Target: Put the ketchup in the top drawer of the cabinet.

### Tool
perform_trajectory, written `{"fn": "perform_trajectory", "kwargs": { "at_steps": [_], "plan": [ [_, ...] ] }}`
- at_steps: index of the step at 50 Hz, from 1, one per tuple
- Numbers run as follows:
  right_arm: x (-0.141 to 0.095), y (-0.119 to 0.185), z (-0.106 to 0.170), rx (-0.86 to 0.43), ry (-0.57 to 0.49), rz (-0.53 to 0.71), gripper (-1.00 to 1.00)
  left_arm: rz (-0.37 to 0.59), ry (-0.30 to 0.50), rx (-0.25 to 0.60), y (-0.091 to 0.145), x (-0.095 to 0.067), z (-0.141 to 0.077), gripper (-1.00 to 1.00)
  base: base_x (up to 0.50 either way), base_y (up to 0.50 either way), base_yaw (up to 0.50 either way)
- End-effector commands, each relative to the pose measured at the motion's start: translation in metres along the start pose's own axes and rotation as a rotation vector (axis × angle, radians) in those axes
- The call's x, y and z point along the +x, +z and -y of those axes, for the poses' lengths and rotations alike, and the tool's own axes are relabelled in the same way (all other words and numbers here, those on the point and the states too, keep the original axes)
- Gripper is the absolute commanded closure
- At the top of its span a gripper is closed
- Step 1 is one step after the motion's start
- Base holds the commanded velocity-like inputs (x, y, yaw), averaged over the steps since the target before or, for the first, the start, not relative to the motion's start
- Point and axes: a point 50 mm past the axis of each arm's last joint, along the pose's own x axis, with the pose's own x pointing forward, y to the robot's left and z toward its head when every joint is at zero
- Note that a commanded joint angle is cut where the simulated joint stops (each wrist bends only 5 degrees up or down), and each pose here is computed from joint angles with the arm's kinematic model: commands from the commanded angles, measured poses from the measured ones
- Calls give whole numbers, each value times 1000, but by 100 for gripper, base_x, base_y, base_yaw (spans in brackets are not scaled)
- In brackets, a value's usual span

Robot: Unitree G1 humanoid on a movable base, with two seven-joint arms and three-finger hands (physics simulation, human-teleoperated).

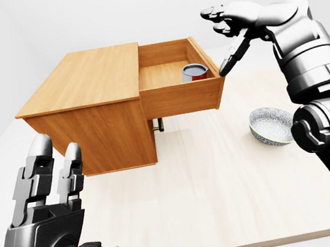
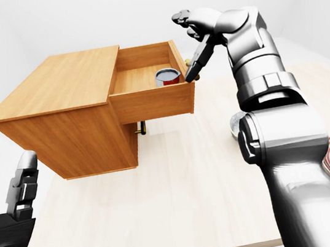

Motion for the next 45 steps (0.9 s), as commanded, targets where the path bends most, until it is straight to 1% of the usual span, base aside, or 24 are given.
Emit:
{"fn": "perform_trajectory", "kwargs": {
  "at_steps": [1, 7, 8, 12, 13, 14, 15, 16, 17, 19, 21, 22, 25, 27, 28, 30, 33, 34, 35, 40, 45],
  "plan": [
    [-5, 5, 8, -24, -25, 2, -100, -2, 2, 0, 0, 0, -1, -100, 0, 0, 0],
    [-19, 20, 26, -111, -110, 32, -100, 0, 1, -2, 1, 0, -1, -100, 0, 0, 0],
    [-25, 24, 32, -150, -145, 42, -100, 0, 1, -3, 1, -1, -1, -100, 0, 0, 0],
    [-42, 35, 41, -264, -239, 71, -100, 1, 1, -2, 1, -1, -1, -100, 0, 0, 0],
    [-52, 41, 44, -331, -291, 88, -100, 1, 0, -3, 1, -1, -1, -100, 0, 0, 0],
    [-59, 44, 44, -382, -326, 96, -100, 2, 1, -2, 1, -1, -1, -100, 0, 0, 0],
    [-60, 45, 43, -396, -337, 96, -100, 2, 1, -2, 1, -1, -1, -100, 0, 0, 0],
    [-72, 49, 44, -454, -392, 112, -100, 1, 0, -3, 1, -1, -1, -100, 0, 0, 0],
    [-77, 50, 42, -481, -415, 116, -100, 2, 1, -2, 1, -1, -1, -100, 0, 0, 0],
    [-88, 47, 33, -566, -464, 112, -100, 2, 3, -2, 1, -2, -1, -100, 0, 0, 0],
    [-97, 45, 26, -620, -501, 110, -100, 3, 2, -3, 2, -2, -1, -100, 0, 0, 0],
    [-106, 46, 24, -654, -538, 112, -100, 2, 1, -2, 1, -2, -1, -100, 0, 0, 0],
    [-120, 47, 18, -707, -594, 121, -100, 3, -1, 0, 1, -2, 0, -100, 0, 0, 0],
    [-131, 45, 8, -767, -632, 117, -100, 4, 3, -2, 2, -2, -2, -100, 0, 0, 0],
    [-135, 45, 7, -780, -648, 117, -100, 4, 4, -2, 2, -2, -2, -100, 0, 0, 0],
    [-152, 50, 1, -847, -714, 127, -100, 4, 0, -1, 1, -3, 0, -100, 0, 0, 0],
    [-164, 53, -8, -913, -757, 127, -100, 4, -4, 1, 1, -4, 1, -100, 0, 0, 0],
    [-170, 55, -16, -960, -780, 129, -100, 3, -6, 1, 1, -4, 2, -100, 0, 0, 0],
    [-171, 55, -17, -966, -785, 126, -100, 3, -6, 1, 1, -4, 2, -100, 0, 0, 0],
    [-185, 58, -41, -1056, -851, 129, -100, 7, -3, -2, 2, -5, 0, -100, 0, 0, 0],
    [-196, 60, -66, -1130, -864, 171, -100, 11, -4, -3, 4, -6, 0, -100, 0, 0, 0]
  ]
}}
